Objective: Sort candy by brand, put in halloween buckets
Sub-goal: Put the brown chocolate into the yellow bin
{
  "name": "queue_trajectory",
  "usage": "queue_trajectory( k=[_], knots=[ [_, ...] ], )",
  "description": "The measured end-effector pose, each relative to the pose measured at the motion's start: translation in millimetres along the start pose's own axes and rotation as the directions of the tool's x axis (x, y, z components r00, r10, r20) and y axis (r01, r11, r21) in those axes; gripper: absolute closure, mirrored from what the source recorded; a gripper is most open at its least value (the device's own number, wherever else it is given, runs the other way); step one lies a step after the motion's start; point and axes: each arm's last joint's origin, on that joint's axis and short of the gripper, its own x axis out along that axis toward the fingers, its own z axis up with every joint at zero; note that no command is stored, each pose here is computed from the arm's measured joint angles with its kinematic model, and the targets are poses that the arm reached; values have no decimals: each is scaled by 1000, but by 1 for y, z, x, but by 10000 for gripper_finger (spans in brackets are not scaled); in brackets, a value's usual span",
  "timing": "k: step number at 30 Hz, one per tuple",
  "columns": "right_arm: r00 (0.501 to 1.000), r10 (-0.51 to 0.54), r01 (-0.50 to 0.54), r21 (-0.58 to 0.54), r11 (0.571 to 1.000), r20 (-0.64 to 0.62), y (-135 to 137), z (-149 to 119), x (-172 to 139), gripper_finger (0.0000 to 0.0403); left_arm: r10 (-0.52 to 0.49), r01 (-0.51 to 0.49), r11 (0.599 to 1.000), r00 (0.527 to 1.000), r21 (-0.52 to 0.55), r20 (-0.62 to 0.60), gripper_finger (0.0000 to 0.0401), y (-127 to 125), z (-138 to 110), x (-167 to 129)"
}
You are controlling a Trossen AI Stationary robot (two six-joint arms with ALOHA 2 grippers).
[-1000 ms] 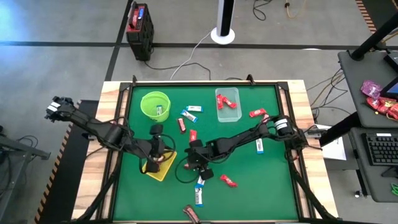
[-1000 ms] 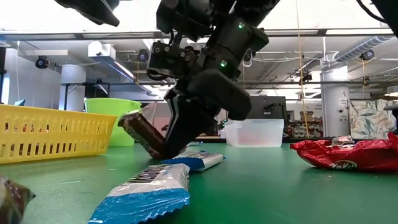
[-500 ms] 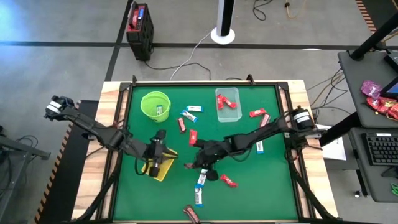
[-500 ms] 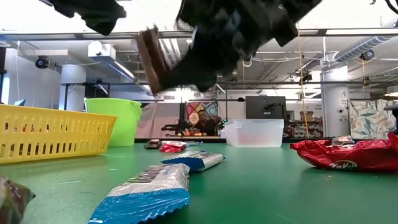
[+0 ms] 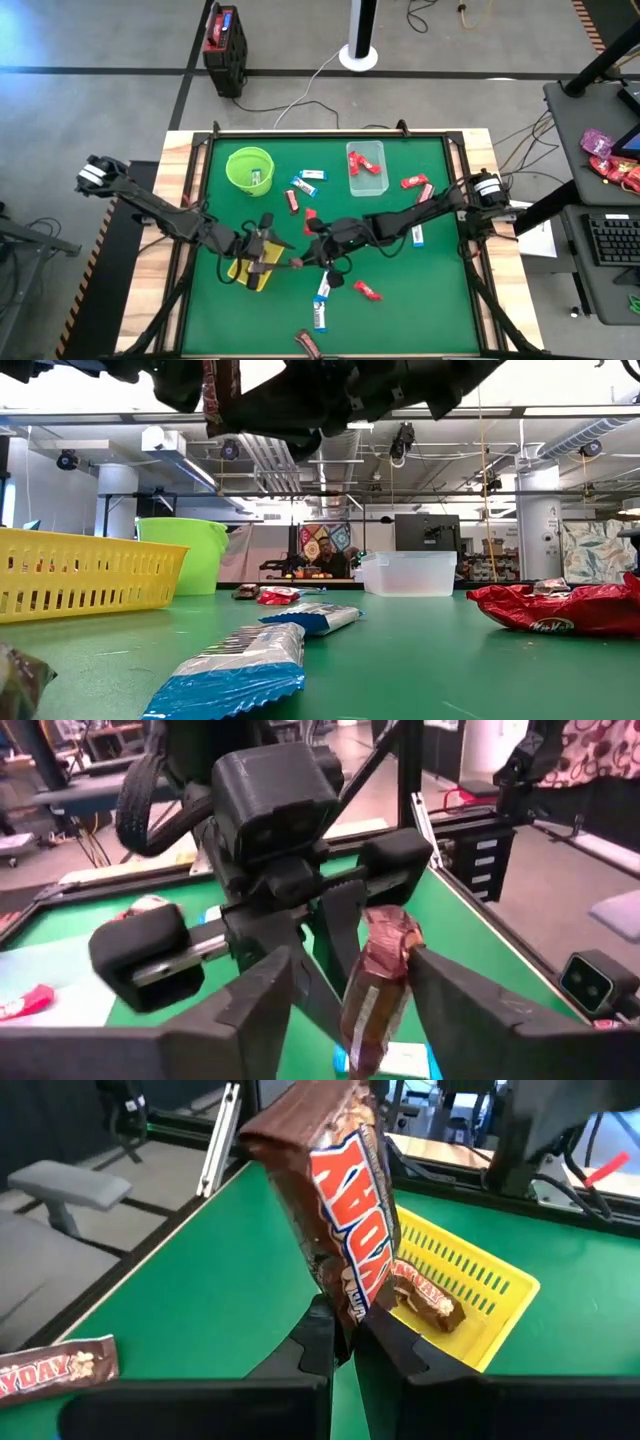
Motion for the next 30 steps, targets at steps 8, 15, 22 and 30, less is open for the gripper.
queue_trajectory(
  k=[8,15,22,30],
  knots=[
    [999,-38,37,-12,999,-33,-9,7,0,385,-91,91,996,996,8,9,214,-3,-1,3],
    [998,-42,42,4,999,-40,-10,6,0,385,-70,70,997,998,25,7,317,-2,-1,3],
    [997,-71,74,74,994,-41,-13,6,-1,342,-60,60,998,998,13,5,382,-1,-1,3],
    [995,-98,101,156,983,-28,-21,10,-2,241,-64,59,996,995,-62,-73,397,6,4,-21]
  ],
)
